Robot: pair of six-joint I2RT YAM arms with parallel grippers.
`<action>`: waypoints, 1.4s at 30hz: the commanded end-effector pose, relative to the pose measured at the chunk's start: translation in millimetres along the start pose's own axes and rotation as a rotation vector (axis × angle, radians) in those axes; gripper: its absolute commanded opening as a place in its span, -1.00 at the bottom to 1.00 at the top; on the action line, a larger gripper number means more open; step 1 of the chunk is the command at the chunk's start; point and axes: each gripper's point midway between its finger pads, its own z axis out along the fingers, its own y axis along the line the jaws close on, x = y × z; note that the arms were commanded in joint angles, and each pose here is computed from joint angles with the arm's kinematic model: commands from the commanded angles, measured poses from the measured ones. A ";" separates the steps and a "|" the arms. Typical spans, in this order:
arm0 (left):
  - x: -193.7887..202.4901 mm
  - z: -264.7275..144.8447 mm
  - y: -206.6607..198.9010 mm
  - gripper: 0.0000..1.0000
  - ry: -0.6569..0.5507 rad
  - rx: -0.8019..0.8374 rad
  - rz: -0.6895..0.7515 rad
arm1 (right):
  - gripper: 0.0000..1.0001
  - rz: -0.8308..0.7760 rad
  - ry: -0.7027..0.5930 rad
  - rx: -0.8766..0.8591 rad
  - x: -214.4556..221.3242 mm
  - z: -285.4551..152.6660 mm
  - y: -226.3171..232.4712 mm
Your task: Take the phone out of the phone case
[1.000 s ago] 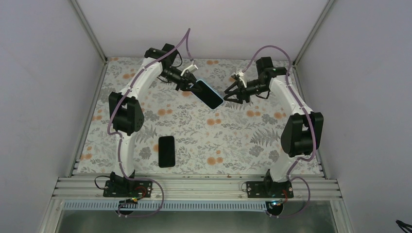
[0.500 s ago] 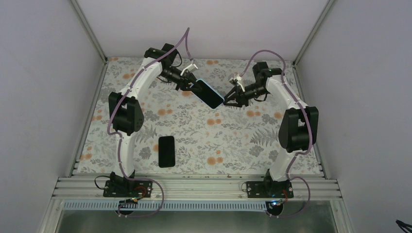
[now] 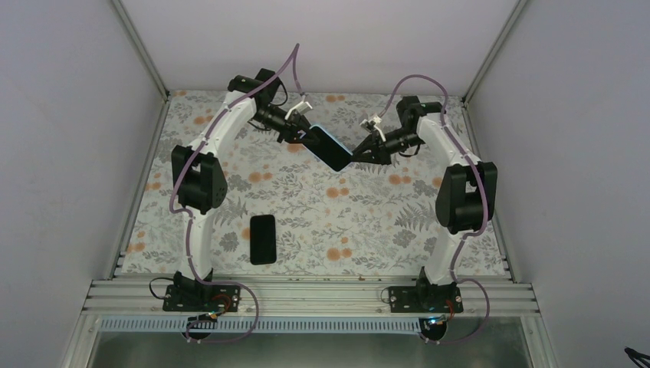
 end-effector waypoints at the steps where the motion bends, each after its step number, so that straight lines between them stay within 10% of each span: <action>1: -28.7 -6.5 -28.0 -0.95 -0.075 0.039 0.099 | -0.84 -0.022 -0.062 -0.033 -14.7 -3.7 4.5; 42: 41.0 -10.5 -15.3 -0.95 0.269 -0.131 0.387 | -0.82 -0.072 0.063 -0.031 -10.3 14.8 38.5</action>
